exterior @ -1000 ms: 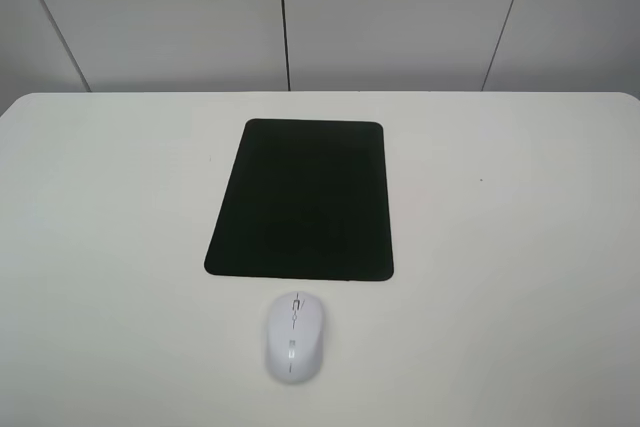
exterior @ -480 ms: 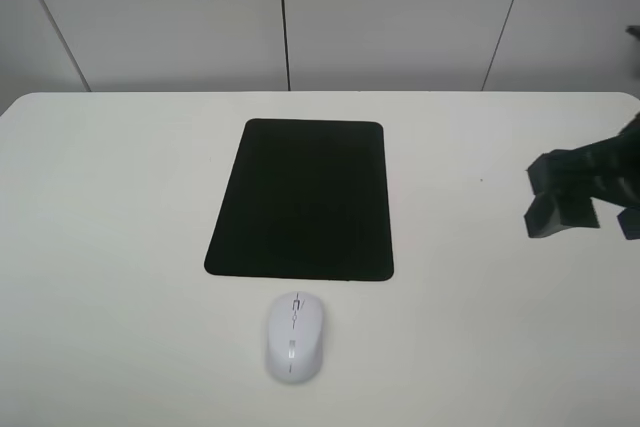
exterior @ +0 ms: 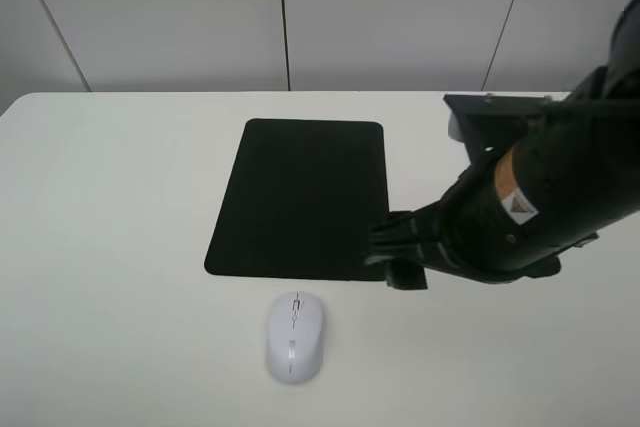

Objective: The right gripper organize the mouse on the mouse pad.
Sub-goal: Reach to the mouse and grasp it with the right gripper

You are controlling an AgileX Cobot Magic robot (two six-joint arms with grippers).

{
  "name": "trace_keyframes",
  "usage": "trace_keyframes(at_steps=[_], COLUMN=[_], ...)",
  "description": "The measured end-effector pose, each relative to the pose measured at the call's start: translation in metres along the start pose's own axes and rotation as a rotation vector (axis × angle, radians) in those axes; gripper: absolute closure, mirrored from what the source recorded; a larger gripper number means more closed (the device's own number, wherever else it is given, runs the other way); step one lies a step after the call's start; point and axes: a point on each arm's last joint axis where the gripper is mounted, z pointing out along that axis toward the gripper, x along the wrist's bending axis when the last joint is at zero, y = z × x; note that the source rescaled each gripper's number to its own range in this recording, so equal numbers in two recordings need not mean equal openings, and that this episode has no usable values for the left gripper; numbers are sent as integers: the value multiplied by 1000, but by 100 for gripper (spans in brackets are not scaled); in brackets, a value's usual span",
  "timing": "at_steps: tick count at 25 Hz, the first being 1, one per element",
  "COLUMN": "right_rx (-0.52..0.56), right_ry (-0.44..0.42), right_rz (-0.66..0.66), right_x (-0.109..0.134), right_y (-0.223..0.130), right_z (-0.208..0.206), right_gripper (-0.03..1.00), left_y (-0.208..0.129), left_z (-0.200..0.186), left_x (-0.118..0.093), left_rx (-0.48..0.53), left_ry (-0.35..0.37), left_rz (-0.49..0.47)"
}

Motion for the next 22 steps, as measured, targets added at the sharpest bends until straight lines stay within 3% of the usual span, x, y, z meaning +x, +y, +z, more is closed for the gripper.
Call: trace_keyframes(at_steps=[13,22], right_rx=[53,76], right_ry=[3,-37], right_rz=[-140,-70], right_x=[107,117], right_y=[10,6], right_z=[49,86], right_gripper=[-3,-3], left_y=[0,0], left_z=[0,0], left_x=[0,0], left_rx=[0,0], left_ry=[0,0], left_rz=[0,0])
